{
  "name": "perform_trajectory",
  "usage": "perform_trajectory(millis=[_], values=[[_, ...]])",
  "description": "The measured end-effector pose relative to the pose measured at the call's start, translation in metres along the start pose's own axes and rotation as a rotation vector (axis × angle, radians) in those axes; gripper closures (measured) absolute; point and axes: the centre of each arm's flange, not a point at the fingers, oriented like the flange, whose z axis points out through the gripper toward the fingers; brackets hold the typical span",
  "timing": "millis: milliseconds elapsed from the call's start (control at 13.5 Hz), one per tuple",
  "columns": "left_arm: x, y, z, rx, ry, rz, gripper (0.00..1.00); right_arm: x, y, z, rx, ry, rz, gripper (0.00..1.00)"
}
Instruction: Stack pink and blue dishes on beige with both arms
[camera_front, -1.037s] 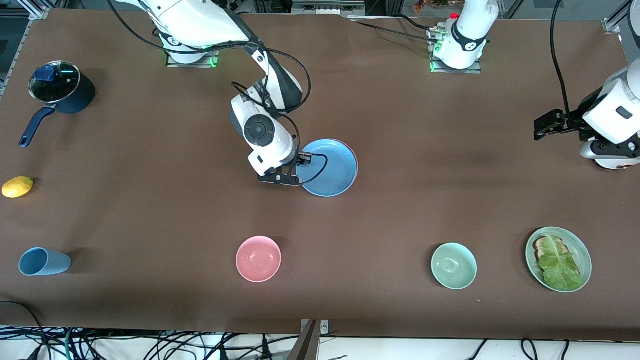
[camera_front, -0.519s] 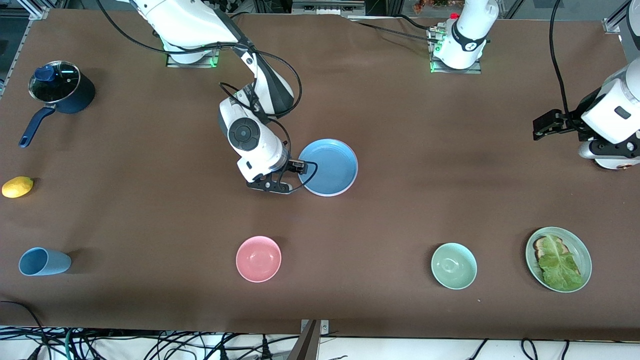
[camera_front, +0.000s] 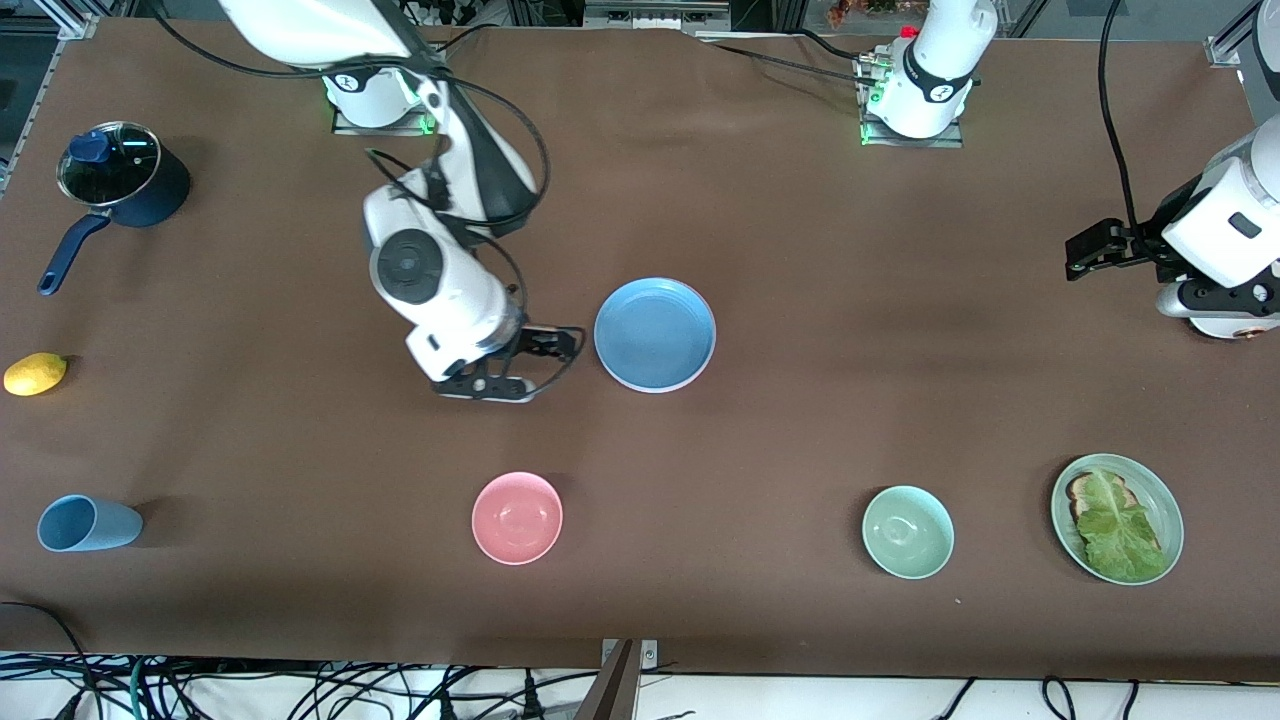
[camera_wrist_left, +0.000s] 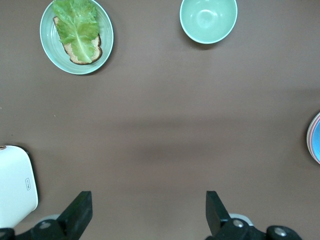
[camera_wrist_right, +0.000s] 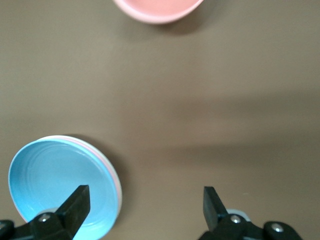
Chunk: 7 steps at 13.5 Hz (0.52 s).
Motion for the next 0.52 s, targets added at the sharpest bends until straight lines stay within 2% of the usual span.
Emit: perform_trajectory(millis=[296, 519], values=[[0.000, 0.000, 0.000, 0.000, 0.000, 0.000, 0.00, 0.013, 0.045, -0.069, -0.092, -0.003, -0.102, 0.00], [0.000, 0.000, 0.000, 0.000, 0.000, 0.000, 0.00, 0.014, 0.079, -0.108, -0.108, -0.021, -0.151, 0.00]])
